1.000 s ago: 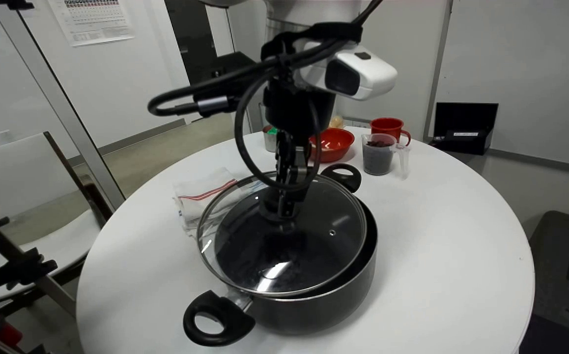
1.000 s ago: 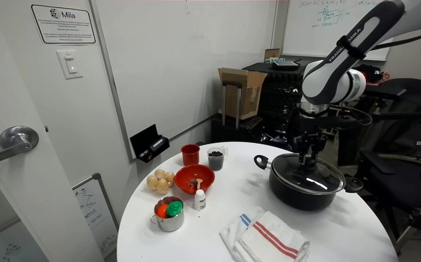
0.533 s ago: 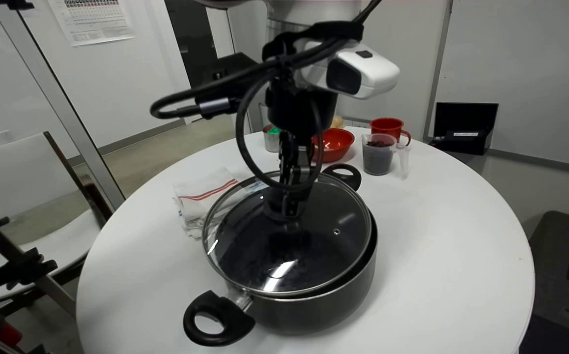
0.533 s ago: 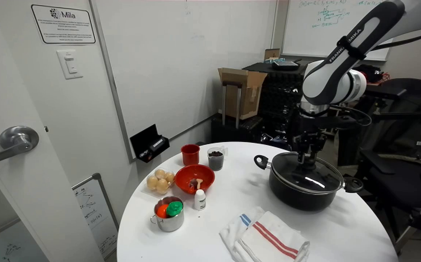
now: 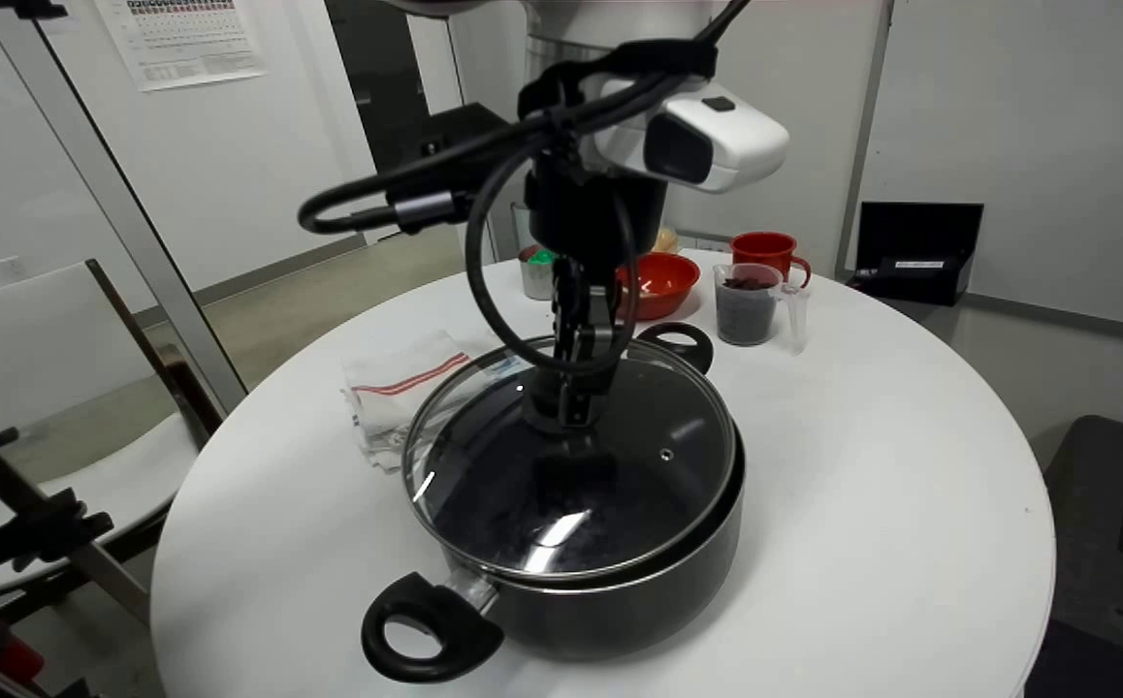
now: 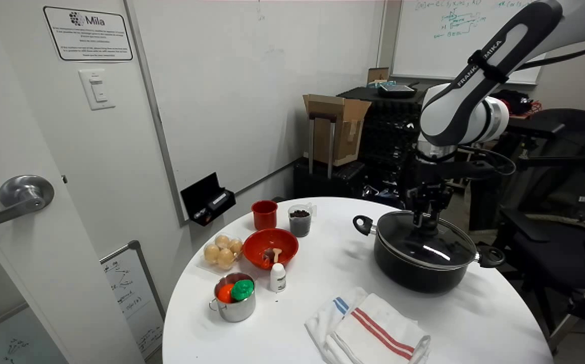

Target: Put the transparent lid on the black pot

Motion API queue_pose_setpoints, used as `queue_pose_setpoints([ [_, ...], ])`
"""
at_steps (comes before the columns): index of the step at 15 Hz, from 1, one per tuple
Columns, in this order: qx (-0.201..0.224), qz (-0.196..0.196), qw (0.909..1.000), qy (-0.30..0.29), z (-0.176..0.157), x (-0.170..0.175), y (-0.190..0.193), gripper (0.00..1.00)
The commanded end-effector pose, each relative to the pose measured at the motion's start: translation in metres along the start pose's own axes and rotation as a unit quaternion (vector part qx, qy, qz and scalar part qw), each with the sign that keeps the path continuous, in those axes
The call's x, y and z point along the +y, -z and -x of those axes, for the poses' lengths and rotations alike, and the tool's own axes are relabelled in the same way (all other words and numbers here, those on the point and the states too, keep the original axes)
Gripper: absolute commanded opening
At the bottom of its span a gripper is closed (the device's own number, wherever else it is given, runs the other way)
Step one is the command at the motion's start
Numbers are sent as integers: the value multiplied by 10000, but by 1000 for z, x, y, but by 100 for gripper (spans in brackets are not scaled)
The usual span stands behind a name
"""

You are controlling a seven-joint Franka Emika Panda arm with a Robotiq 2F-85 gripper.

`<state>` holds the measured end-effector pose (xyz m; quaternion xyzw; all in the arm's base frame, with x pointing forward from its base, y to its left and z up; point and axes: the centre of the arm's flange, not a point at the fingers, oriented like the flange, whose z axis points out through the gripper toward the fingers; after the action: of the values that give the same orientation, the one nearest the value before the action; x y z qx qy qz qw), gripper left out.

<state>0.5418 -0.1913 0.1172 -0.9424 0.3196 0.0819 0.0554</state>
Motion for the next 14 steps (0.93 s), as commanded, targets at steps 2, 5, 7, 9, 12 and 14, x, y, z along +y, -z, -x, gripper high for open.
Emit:
queue_pose_setpoints([
  [2,154,-17,9997,-199,4,0,8,25],
  [5,199,9,9994,-293,3,1,7,25],
  [7,240,37,9991,-340,3,2,7,25],
  [9,263,67,9990,-361,3,1,6,25],
  [12,288,125,9988,-370,4,-1,4,25],
  [14,296,184,9987,-376,5,-3,0,25],
])
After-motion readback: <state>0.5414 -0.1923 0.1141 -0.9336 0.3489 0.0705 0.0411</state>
